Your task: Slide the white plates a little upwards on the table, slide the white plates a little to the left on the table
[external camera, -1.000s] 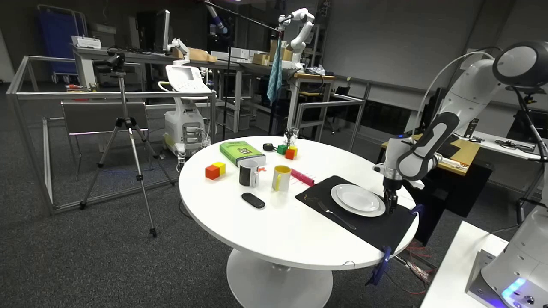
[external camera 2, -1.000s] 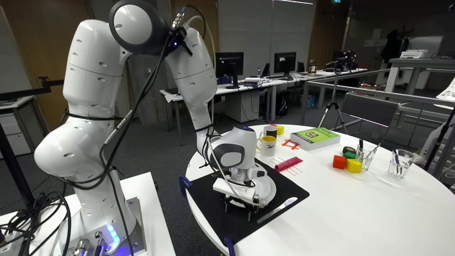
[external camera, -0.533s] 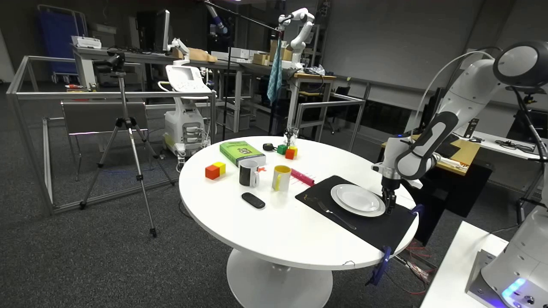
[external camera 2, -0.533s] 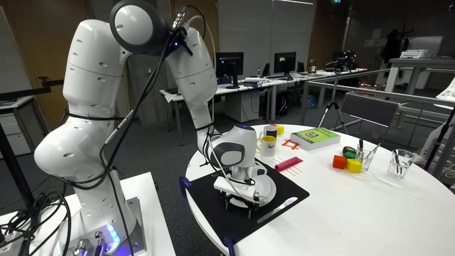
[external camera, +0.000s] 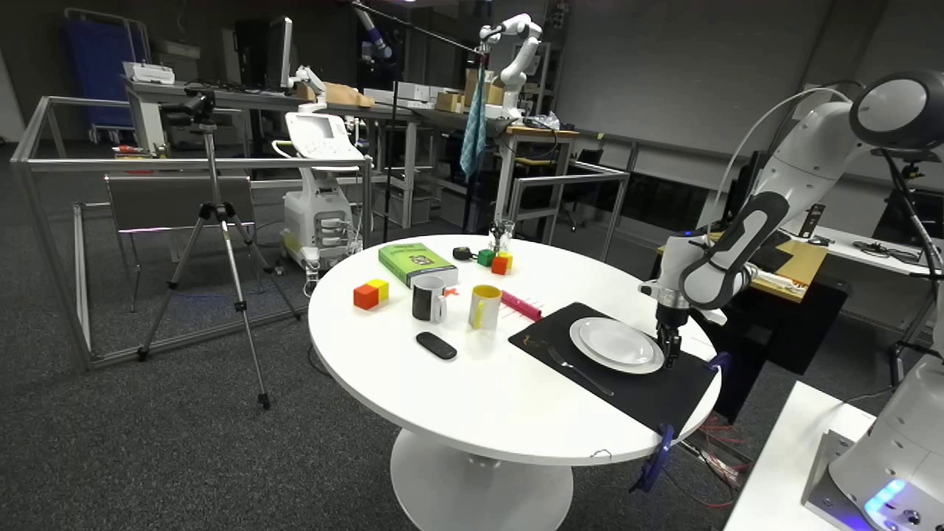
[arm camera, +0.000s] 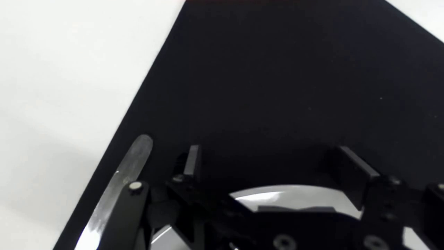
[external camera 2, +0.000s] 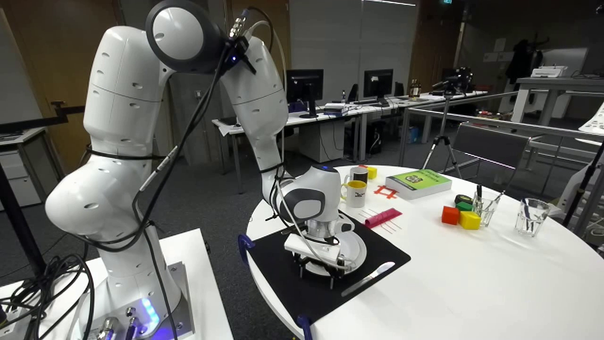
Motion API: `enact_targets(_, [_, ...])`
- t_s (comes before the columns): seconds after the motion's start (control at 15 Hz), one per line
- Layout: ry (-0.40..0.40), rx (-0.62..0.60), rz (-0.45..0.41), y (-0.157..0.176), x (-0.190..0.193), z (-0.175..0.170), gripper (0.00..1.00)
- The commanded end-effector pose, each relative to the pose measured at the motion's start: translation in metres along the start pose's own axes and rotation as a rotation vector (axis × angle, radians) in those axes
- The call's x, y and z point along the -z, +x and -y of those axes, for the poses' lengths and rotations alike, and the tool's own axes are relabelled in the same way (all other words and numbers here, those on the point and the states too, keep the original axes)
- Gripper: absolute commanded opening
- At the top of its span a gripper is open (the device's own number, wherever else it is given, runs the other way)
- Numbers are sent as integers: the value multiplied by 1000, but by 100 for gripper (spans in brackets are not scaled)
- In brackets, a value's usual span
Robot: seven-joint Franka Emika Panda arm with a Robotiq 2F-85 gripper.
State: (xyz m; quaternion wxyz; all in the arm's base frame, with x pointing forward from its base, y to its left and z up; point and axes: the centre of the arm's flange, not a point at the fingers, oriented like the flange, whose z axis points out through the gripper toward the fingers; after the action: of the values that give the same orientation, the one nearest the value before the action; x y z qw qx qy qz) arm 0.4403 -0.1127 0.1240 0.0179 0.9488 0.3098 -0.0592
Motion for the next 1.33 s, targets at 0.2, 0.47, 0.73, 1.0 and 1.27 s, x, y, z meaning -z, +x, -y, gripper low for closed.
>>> enact_targets(0.2, [-9,21,-39,6,2,-5,100])
enact_targets(0.47, [-12,25,-39,9,2,-4,100])
enact_targets(0.73, [-14,29,-41,12,3,-4,100])
enact_targets(1.0, [-19,35,-43,15,6,-4,100])
enact_targets(1.27, [-23,39,-45,19,7,-4,100])
